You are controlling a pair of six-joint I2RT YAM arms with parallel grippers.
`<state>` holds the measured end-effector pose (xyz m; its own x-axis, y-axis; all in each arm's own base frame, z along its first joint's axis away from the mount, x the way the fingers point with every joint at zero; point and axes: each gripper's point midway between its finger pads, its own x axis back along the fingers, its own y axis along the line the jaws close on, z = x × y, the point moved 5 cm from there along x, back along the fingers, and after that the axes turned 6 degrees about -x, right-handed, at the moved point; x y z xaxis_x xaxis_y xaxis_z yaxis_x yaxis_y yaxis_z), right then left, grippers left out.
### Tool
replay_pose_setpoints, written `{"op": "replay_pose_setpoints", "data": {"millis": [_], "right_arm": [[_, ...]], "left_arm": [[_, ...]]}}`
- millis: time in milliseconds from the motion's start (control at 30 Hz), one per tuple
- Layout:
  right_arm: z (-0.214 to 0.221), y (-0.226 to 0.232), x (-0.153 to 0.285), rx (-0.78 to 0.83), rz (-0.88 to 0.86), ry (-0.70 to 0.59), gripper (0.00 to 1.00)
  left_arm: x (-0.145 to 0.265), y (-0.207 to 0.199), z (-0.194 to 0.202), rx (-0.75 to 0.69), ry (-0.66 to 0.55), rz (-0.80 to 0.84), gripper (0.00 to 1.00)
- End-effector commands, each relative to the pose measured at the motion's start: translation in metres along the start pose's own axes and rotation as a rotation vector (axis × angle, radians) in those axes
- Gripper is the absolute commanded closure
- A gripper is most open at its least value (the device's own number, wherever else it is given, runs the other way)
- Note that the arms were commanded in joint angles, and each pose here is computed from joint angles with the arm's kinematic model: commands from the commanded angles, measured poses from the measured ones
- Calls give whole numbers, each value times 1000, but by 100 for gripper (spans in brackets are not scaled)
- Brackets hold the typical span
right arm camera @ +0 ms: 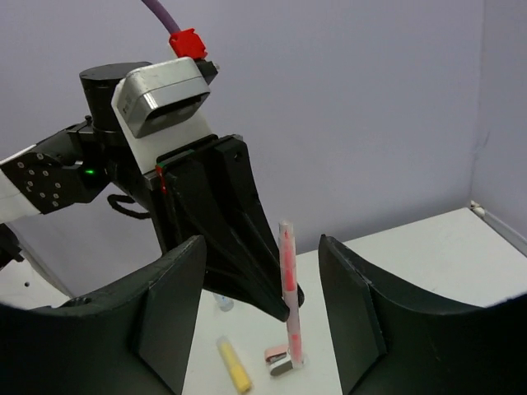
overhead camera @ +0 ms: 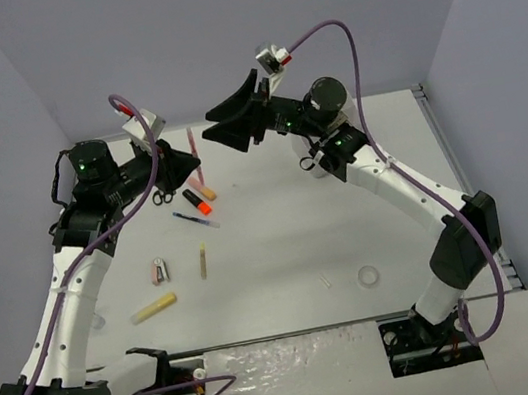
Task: Sort the stationery into containers
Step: Close the pen cap on the pen, then place the pen in the storage box.
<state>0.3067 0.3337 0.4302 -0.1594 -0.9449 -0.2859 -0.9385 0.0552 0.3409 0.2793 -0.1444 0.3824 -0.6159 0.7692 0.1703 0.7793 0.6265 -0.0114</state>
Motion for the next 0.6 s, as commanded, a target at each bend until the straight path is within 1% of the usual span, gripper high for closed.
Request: {"op": "replay_pose_setpoints", "data": {"millis": [0, 233, 333, 367, 467, 533, 567], "right_arm": [[-8, 17, -18, 35, -115, -39, 48], [9, 4, -23, 13, -64, -11, 48], [16, 4, -28, -2, -73, -1, 55], [20, 5, -31, -10, -76, 3, 61], [27, 2, -35, -29, -76, 6, 74], [29, 0, -36, -39, -76, 8, 81], [30, -1, -37, -43, -77, 11, 83]], "left_arm": [[10, -5, -39, -97, -118, 5, 100], [10, -5, -38, -92, -122, 4, 100], [9, -4, -37, -89, -120, 3, 100], [9, -4, -37, -87, -123, 3, 100], [9, -5, -39, -88, -129, 5, 100], [10, -5, -39, -86, -127, 3, 100], [11, -5, -39, -87, -126, 0, 100]]}}
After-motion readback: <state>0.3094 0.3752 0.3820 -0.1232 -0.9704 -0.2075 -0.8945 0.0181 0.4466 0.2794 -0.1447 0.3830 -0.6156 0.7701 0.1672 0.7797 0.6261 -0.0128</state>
